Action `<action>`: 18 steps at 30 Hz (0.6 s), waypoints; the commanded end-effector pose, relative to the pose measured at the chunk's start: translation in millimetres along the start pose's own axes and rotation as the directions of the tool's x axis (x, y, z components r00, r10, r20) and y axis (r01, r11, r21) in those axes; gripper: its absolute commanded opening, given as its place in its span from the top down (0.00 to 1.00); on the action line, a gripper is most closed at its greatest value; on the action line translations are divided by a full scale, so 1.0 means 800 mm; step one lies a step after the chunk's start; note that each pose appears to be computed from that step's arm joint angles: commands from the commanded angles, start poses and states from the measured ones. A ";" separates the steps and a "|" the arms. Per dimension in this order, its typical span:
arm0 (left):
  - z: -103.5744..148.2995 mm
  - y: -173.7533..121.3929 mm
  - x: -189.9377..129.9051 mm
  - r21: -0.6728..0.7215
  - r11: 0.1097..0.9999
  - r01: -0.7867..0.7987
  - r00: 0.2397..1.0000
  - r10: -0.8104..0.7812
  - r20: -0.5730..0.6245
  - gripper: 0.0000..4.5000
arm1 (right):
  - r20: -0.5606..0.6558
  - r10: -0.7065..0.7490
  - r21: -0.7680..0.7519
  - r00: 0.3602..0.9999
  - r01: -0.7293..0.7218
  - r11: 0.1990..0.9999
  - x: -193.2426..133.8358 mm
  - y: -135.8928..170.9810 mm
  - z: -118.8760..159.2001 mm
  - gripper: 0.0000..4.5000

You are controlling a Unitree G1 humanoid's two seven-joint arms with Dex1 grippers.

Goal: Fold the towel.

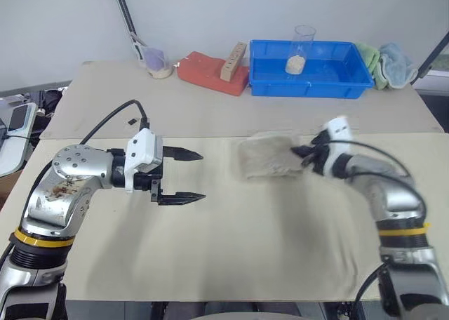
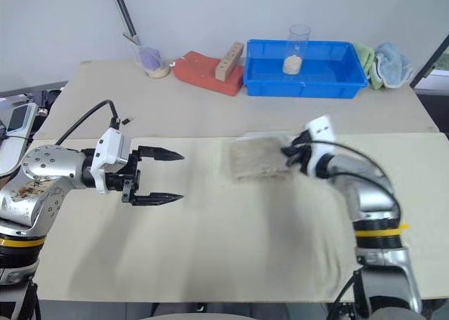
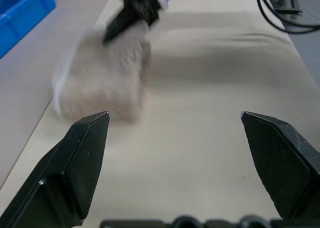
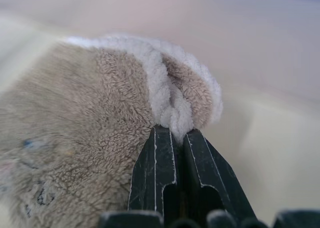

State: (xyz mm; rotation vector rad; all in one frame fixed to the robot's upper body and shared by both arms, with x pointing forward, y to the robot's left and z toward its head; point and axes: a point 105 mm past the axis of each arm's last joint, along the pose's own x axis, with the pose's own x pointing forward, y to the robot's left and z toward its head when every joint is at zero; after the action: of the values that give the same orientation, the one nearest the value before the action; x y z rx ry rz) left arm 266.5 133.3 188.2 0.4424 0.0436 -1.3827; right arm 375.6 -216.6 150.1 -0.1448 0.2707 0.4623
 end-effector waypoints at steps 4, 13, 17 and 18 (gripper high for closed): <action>0.009 0.005 -0.003 0.053 0.998 -0.024 0.999 0.023 0.030 0.00 | -0.082 -0.101 0.057 0.992 0.105 0.993 -0.001 -0.039 -0.031 1.00; -0.004 0.027 -0.020 0.047 0.984 -0.169 0.985 0.170 -0.005 0.00 | 0.056 -0.187 0.049 0.981 0.185 0.982 -0.014 -0.054 0.011 0.29; -0.026 0.037 -0.049 0.035 0.959 -0.282 0.955 0.285 -0.088 0.00 | 0.159 -0.111 -0.068 0.981 0.123 0.990 -0.044 -0.041 0.057 0.07; -0.032 0.039 -0.057 0.044 0.948 -0.314 0.940 0.317 -0.127 0.00 | 0.165 -0.068 -0.120 0.984 0.088 0.989 -0.052 -0.033 0.064 0.07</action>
State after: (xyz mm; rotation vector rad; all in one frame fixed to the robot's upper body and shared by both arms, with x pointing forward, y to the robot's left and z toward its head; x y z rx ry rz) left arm 289.6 173.4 175.4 0.4759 0.0824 -1.1203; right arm 373.6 -254.0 183.6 -0.1912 0.1715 0.3499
